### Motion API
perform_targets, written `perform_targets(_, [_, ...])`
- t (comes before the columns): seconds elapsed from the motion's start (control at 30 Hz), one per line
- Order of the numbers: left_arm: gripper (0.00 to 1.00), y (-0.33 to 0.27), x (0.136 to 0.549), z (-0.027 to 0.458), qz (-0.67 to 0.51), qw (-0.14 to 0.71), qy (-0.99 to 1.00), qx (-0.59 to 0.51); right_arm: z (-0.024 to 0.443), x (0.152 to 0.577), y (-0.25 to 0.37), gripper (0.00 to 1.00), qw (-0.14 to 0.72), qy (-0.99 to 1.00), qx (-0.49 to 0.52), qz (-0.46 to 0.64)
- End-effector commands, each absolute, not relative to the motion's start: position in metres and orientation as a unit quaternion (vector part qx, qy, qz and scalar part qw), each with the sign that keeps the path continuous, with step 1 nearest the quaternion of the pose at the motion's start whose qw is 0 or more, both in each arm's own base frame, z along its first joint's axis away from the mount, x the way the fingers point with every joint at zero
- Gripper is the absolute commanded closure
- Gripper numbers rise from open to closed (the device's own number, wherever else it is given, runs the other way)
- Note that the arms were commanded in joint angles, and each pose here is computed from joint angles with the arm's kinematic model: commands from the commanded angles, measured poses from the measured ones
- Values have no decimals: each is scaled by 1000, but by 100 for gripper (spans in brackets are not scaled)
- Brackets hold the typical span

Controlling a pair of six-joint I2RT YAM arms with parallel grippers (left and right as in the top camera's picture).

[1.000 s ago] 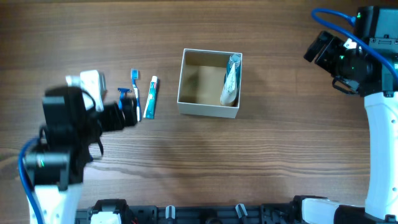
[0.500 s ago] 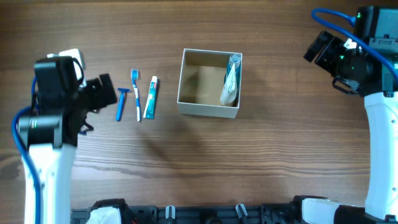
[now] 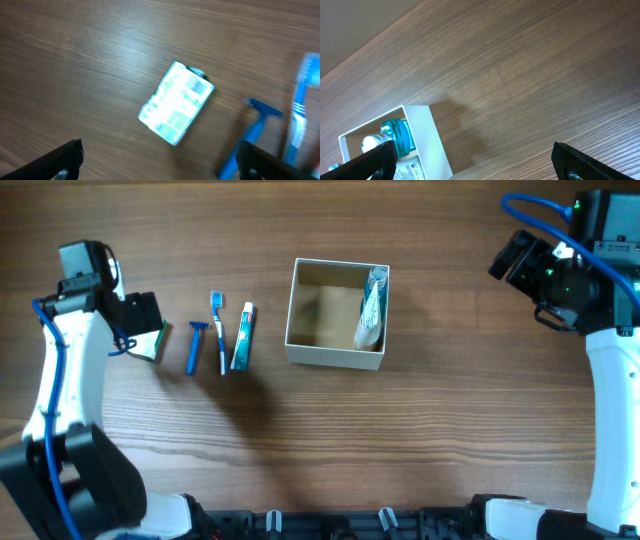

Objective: Pack container
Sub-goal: 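Reach the left gripper to the green soap bar and grasp it, then carry the soap bar into the box and release it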

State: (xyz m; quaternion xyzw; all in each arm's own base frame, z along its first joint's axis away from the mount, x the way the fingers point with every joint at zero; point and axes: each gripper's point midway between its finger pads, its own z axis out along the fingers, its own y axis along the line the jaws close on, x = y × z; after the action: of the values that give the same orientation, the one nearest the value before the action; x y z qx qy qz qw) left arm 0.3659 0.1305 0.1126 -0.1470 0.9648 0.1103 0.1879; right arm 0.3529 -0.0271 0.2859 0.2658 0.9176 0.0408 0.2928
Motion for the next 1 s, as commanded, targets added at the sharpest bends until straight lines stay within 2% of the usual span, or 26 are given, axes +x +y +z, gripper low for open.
perform_targets(0.0, [1,144,373,91,87,178,969,-145,285,355,-27,0,290,918,267,43])
perform_targets(0.1, [6,137,383,75,31,182,976,-117,285,355,-27,0,290,918,267,43])
perform_targets(0.3, [8,133,391,54,13,177,980,-88,285,355,-27,0,290,918,267,43])
perform_targets(0.73, [6,128,394,21,1,152,986,-68,285,355,-27,0,290,918,267,43])
perform_targets(0.97, [8,113,391,2,-19,127,990,-57,285,355,-27,0,290,918,267,43])
